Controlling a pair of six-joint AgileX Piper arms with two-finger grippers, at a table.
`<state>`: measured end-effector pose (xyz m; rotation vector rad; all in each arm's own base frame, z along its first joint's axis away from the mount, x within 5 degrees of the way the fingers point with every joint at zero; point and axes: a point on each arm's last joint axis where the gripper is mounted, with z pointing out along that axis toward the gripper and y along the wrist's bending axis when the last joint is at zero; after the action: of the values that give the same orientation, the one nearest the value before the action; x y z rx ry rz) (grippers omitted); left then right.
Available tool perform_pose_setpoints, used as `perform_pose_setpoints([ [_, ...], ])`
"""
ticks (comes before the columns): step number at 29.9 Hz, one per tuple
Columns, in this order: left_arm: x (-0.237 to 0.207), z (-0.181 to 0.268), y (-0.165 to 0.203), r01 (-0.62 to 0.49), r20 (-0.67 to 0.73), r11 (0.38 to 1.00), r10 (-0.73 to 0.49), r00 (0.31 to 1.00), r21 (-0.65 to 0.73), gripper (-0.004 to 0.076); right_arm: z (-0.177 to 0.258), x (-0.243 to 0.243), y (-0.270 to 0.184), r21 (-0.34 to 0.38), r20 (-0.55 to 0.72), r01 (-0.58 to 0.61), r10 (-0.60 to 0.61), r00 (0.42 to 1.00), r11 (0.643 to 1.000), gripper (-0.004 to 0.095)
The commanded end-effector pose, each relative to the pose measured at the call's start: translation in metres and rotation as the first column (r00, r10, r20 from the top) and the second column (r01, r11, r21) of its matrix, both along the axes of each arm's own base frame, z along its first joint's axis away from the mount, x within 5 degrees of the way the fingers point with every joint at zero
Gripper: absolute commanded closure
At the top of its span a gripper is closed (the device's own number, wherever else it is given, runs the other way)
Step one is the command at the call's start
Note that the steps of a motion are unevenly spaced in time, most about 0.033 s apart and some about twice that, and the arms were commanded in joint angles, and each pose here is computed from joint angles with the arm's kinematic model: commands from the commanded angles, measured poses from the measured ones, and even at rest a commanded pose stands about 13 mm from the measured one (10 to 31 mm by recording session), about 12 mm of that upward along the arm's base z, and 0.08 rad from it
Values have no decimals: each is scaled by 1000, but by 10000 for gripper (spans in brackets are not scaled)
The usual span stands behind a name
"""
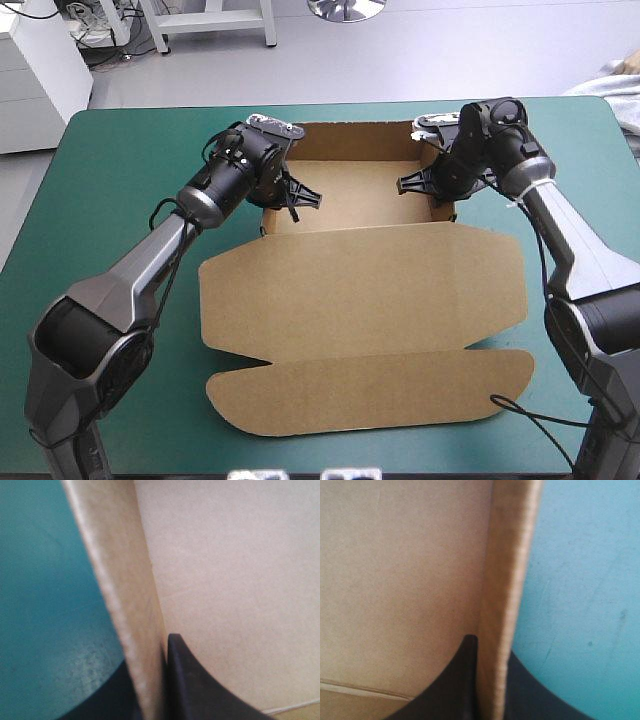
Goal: Fold the box
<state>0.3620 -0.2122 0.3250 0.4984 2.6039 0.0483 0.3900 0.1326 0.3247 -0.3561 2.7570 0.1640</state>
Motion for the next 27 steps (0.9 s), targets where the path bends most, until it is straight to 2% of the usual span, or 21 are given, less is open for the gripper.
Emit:
perform_pose_setpoints([
  [1,3,10,6,86,34,994,-89,995,61,733,25,-9,-1,17,63,-66,65,996,998,921],
  [5,13,-8,10,84,-50,996,-84,995,-1,733,10,-1,1,12,23,-50,50,998,999,921],
  [10,19,-18,16,94,-75,995,-91,993,44,733,-10,8,5,3,-23,-50,50,998,999,921],
  [20,23,-48,15,72,-191,997,-69,979,11,731,-29,14,10,26,-80,-40,42,996,999,921],
  [22,22,-49,14,94,-211,995,-98,973,-29,699,-29,14,10,29,-80,-40,42,996,999,921],
  [24,22,-49,15,97,-229,993,-108,967,-60,634,-29,14,10,29,-80,-40,42,996,999,920],
  [27,21,-50,19,85,-261,995,-98,960,-58,489,-28,14,11,34,-82,-40,43,996,999,868],
])
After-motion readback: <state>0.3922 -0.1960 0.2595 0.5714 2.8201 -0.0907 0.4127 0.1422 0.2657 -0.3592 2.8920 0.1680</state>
